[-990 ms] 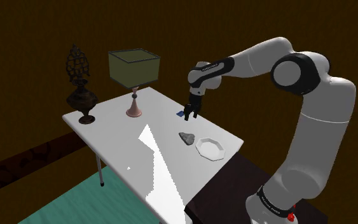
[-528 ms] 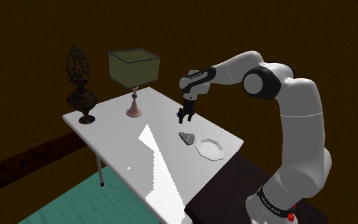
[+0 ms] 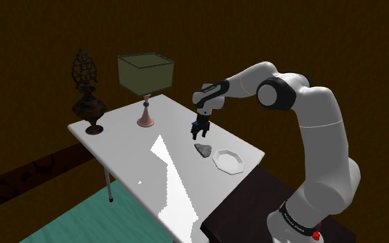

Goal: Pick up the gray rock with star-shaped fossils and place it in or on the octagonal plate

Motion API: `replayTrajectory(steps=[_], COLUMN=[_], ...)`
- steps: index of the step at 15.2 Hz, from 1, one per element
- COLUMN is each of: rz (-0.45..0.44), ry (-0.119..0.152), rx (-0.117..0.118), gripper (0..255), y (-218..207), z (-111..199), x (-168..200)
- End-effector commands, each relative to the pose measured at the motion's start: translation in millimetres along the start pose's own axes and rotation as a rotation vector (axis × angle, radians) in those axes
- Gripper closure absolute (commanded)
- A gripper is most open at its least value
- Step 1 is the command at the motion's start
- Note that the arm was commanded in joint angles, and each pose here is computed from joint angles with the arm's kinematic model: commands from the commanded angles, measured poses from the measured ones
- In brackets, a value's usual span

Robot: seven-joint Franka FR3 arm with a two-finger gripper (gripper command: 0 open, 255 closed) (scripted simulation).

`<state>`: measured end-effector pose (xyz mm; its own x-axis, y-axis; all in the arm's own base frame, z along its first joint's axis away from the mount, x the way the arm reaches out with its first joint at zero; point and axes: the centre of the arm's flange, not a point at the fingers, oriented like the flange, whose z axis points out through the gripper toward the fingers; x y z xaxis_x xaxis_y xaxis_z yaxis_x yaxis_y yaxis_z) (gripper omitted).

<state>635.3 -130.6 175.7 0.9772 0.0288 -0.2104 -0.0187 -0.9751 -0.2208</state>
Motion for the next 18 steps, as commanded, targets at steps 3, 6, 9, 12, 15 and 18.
replayTrajectory(steps=[3,6,9,12,15,18], rz=[0.000,0.000,0.000,0.000,0.000,0.000], ry=[0.000,0.000,0.000,0.000,0.000,0.000], rx=[0.000,0.000,0.000,0.000,0.000,0.000], gripper=[0,0,255,255,255,255], y=[0.0,0.0,0.0,0.0,0.0,0.0], z=[7.9,7.9,7.9,7.9,7.9,7.9], x=[1.1,1.1,1.1,1.1,1.1,1.1])
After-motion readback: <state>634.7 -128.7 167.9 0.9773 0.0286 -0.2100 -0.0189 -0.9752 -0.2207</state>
